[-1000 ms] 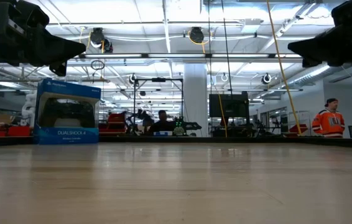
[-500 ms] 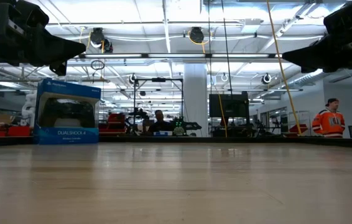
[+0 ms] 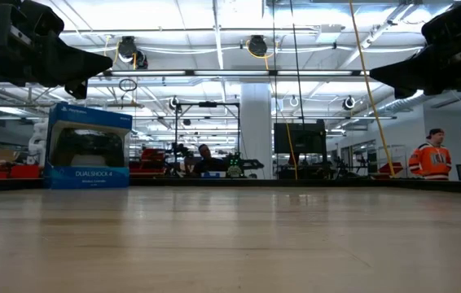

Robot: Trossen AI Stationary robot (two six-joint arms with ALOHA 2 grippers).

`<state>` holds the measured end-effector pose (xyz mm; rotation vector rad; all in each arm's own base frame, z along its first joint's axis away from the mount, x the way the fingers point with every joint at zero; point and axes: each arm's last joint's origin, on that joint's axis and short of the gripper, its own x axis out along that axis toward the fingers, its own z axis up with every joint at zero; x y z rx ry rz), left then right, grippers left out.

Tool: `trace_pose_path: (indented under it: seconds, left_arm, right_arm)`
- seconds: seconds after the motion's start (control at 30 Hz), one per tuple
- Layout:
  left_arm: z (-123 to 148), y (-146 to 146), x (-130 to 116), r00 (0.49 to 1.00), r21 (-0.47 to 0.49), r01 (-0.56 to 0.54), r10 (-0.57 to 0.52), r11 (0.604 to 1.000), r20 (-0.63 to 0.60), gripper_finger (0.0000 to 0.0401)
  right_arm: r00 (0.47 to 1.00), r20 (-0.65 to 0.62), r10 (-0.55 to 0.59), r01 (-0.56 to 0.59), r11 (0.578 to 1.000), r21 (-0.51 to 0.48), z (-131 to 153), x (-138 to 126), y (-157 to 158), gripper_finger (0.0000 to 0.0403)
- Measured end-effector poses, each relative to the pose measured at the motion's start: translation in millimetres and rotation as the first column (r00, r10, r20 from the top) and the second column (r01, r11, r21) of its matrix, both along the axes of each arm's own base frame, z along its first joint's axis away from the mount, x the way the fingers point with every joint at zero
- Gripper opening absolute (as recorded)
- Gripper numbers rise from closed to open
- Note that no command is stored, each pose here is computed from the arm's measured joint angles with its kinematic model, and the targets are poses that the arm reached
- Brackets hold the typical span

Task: Pick and place USB-C Cables
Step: Return to Home Position

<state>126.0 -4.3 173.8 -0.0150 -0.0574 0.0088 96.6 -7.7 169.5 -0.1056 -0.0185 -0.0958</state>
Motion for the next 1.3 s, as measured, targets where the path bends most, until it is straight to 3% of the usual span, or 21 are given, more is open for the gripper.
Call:
trace_pose_path:
  seconds: [1.3]
  left_arm:
    - [-5.5, 2.1, 0.0, 0.997, 0.014, -0.042, 0.043, 0.999, -0.057, 0.0003]
  right_arm:
    - [1.000, 0.006, -0.001, 0.001, 1.000, 0.015, 0.4, 0.0, 0.0, 0.0000]
